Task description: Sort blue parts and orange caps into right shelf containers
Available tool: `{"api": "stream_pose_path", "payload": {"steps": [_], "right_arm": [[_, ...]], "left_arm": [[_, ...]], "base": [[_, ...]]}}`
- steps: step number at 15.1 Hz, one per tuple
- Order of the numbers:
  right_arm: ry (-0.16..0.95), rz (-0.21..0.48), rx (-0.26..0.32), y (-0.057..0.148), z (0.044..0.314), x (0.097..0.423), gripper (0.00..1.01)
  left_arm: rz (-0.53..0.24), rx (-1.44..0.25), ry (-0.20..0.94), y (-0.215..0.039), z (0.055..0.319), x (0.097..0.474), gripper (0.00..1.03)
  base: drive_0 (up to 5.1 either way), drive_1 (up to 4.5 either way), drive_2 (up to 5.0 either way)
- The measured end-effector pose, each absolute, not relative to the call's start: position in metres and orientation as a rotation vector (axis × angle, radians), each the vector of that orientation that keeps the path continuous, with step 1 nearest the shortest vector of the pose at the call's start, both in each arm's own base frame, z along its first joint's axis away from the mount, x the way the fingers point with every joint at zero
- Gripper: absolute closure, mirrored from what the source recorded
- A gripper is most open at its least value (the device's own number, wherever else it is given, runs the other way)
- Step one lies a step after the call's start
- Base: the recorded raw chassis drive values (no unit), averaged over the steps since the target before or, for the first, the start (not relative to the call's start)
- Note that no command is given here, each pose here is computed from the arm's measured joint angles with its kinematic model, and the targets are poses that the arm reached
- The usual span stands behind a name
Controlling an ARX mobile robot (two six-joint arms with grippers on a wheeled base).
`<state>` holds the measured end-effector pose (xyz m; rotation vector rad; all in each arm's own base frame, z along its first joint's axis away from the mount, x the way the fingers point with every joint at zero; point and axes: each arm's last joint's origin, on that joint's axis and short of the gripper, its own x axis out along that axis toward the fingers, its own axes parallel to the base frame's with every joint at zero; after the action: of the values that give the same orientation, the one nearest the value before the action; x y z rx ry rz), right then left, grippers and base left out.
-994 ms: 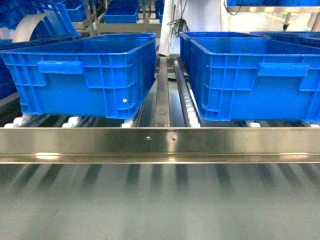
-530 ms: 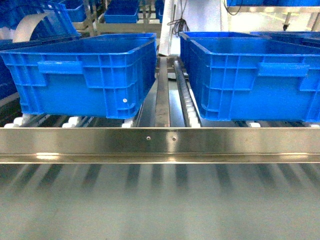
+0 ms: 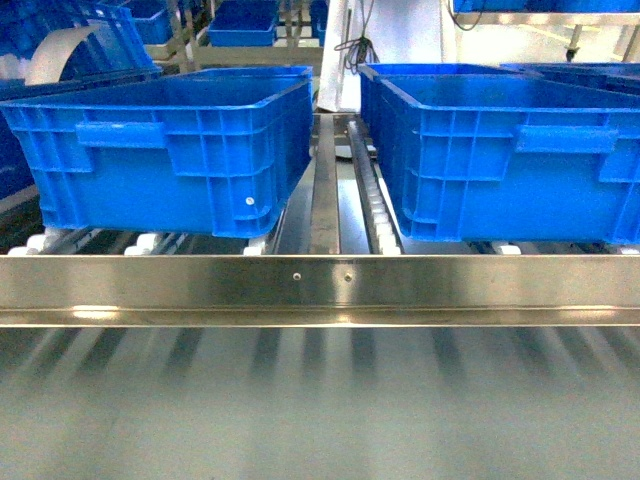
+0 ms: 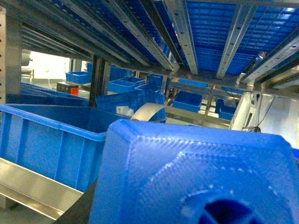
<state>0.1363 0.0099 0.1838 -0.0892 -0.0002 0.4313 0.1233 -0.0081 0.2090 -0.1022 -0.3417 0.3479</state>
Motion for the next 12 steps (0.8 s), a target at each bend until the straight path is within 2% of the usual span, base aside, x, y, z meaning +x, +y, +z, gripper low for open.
{"api": "stream_pose_path", "payload": {"steps": [12], "right_arm": [[0.0, 0.431, -0.089, 0.0099, 0.1838, 0.1363, 0.59]], "left_arm": [[0.348, -0.102, -0.342, -0.0081, 0.209, 0.1233, 0.57]], "base": [[0.0, 0.0, 0.0]]}}
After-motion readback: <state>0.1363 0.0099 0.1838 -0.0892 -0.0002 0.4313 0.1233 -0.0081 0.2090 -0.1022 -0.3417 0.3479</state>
